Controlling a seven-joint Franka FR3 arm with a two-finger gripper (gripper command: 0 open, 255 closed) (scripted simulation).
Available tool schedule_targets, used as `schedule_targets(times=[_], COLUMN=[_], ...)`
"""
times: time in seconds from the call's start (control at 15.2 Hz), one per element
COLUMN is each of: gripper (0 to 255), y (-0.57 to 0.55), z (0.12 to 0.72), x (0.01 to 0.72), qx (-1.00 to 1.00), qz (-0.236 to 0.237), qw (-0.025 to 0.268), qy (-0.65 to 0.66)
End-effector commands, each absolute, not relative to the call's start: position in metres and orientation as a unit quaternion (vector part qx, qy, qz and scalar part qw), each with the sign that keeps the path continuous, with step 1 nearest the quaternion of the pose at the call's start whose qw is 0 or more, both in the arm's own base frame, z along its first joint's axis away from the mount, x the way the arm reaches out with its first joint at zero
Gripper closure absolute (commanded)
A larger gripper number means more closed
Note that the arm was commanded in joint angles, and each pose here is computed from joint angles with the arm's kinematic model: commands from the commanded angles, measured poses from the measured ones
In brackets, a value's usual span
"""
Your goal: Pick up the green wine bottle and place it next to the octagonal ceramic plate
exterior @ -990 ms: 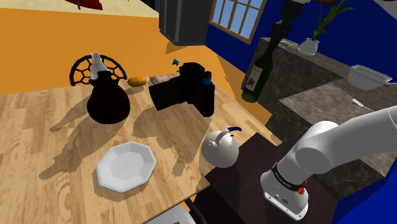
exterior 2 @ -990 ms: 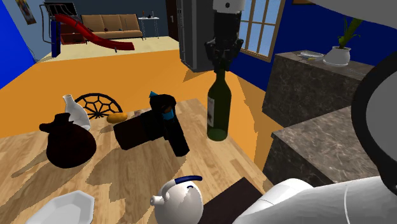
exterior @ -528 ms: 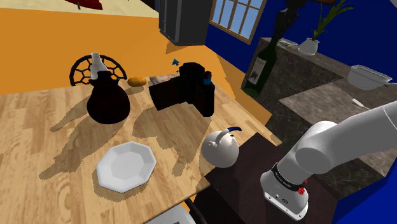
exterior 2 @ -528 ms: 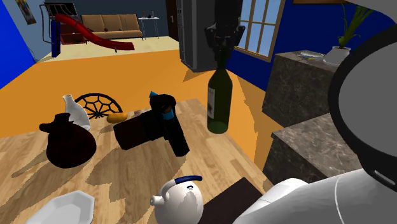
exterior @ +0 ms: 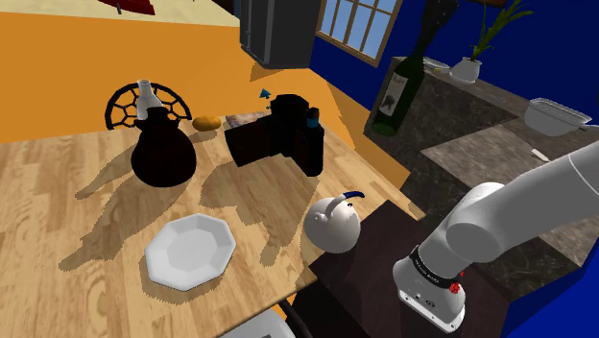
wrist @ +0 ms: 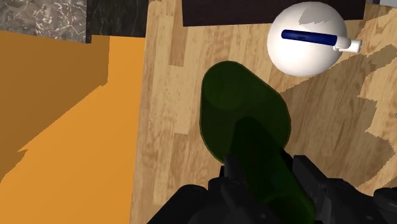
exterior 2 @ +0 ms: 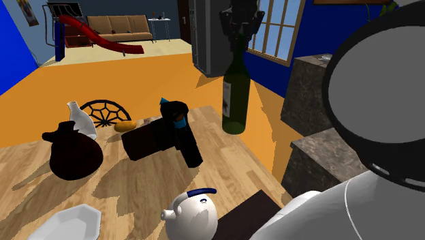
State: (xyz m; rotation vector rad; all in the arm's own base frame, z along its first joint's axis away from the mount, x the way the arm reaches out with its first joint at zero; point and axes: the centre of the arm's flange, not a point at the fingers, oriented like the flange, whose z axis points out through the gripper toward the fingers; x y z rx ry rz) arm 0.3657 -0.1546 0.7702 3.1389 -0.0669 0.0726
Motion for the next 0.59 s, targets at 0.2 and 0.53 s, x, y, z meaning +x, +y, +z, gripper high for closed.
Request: schedule_targets(times=[0.2, 0.53], gripper=[255, 255], y=[-0.154, -0.154], z=[0.798, 0.824], x=[0.364, 0.364], qx=[1.0, 1.0], qz=[0.023, 0.023], qw=[0.001, 0.001], qy=[-0.021, -0.021])
